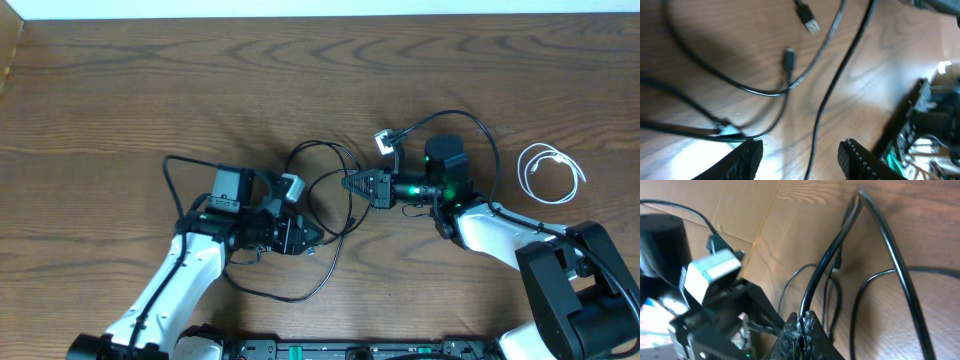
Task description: Untangle cables
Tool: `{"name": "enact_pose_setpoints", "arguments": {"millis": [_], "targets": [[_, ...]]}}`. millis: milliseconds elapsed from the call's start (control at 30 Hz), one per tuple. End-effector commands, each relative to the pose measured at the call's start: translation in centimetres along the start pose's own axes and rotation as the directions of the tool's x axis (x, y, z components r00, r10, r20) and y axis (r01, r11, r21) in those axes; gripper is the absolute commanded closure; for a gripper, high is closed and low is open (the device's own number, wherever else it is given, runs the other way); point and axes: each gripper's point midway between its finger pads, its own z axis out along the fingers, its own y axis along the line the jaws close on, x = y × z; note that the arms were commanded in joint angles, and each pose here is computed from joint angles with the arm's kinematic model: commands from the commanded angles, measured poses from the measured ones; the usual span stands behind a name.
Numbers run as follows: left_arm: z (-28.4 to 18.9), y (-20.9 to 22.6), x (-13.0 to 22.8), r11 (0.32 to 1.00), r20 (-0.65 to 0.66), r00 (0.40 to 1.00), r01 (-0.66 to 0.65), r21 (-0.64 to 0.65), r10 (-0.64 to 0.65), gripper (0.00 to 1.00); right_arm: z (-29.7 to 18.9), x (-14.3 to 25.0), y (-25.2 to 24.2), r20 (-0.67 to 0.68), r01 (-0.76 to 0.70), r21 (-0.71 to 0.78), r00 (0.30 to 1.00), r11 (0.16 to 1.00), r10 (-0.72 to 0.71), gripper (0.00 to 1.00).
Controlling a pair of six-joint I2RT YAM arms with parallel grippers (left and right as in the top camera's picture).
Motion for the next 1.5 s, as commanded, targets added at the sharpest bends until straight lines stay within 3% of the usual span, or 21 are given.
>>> {"name": "enact_pose_setpoints", "arguments": {"millis": [0,267,633,1033,1267,1467], "targets": [[0.7,-1.4,0.7,0.996,-0.035,0.999,-0.023,0.081,0.026,0.45,0.2,0.7,0.8,-0.04,-0.1,-0.039,0.994,0.994,0.099,0.99],[1.4,-3.9,0.5,0.979,-0.03,0.995,-0.089,0.184,0.096,0.44,0.0,1.5,2.4,-0.125,-0.284,-0.1,0.955,0.954,0.271,0.99],[1.4,-6.6,-0.7,0.945,0.018,0.99,-0.137,0.298,0.138,0.42,-0.3,0.6,4.5,-0.146,-0.326,-0.172,0.942,0.93,0.303,0.99],[2.0,-7.9,0.3,0.932,-0.014,0.984,-0.163,0.325,0.177,0.42,-0.4,-0.6,5.2,-0.106,-0.32,-0.198,0.947,0.926,0.305,0.99],[2.0,-7.9,0.3,0.932,-0.014,0.984,-0.162,0.324,0.176,0.87,-0.3,-1.5,5.0,-0.041,-0.228,-0.201,0.974,0.953,0.225,0.99],[2.1,-7.7,0.2,0.945,-0.034,0.993,-0.096,0.314,0.112,0.88,-0.2,-0.8,3.4,-0.028,-0.138,-0.147,0.99,0.979,0.135,0.99]]}}
